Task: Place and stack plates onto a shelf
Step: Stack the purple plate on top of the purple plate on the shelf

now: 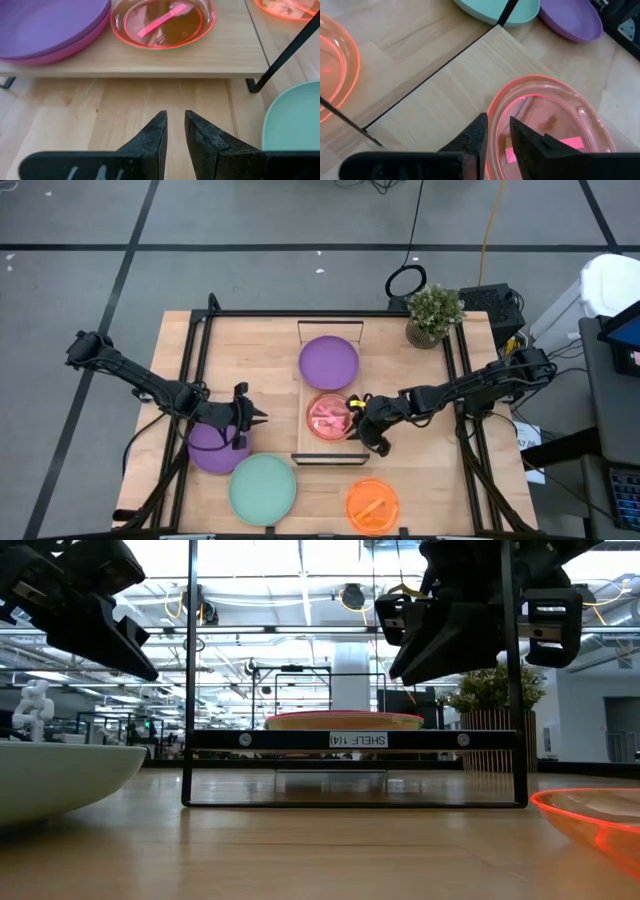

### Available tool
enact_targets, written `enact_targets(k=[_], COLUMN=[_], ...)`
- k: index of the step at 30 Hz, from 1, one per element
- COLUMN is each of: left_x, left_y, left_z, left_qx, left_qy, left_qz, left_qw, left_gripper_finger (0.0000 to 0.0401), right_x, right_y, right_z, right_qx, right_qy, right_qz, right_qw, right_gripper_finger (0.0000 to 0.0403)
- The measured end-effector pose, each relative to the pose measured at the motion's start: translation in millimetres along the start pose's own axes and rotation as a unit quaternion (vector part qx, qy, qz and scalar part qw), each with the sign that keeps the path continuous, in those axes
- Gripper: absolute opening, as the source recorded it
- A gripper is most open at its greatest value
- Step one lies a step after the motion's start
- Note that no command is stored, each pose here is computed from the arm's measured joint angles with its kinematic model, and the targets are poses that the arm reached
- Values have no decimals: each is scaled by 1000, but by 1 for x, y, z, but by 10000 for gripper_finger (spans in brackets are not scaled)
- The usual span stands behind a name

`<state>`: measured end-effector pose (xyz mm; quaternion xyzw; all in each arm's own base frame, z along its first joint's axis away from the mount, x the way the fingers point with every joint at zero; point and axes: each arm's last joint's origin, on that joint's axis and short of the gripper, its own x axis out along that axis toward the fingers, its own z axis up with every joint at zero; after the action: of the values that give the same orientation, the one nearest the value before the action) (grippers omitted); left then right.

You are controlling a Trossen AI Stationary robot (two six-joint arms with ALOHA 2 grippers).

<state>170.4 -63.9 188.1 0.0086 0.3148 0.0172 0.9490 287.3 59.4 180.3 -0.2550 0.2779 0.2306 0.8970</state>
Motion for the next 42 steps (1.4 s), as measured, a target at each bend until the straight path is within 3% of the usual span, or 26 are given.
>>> enact_targets(k=[9, 21, 27, 38, 42], left_x=[-5, -28, -42, -41, -47], left_y=[-8, -47, -63, -100, -116], left_z=[-15, -34, -45, -62, -49], left_qx=[-50, -86, -114, -118, -83], left_qy=[60, 102, 123, 217, 262], left_qz=[-6, -105, -146, -144, -85], left_qw=[997, 985, 975, 958, 958], left_gripper_finger=[74, 74, 74, 74, 74], right_x=[-14, -64, -84, -95, -95], right_y=[-2, -1, 0, 0, 0], right_z=[5, 8, 10, 11, 11], right_qx=[11, 98, 137, 162, 162], right_qy=[5, 51, 42, 38, 38], right_qz=[-24, -77, -87, -111, -111], right_qw=[1000, 991, 986, 980, 980], right_gripper_finger=[73, 73, 73, 73, 73])
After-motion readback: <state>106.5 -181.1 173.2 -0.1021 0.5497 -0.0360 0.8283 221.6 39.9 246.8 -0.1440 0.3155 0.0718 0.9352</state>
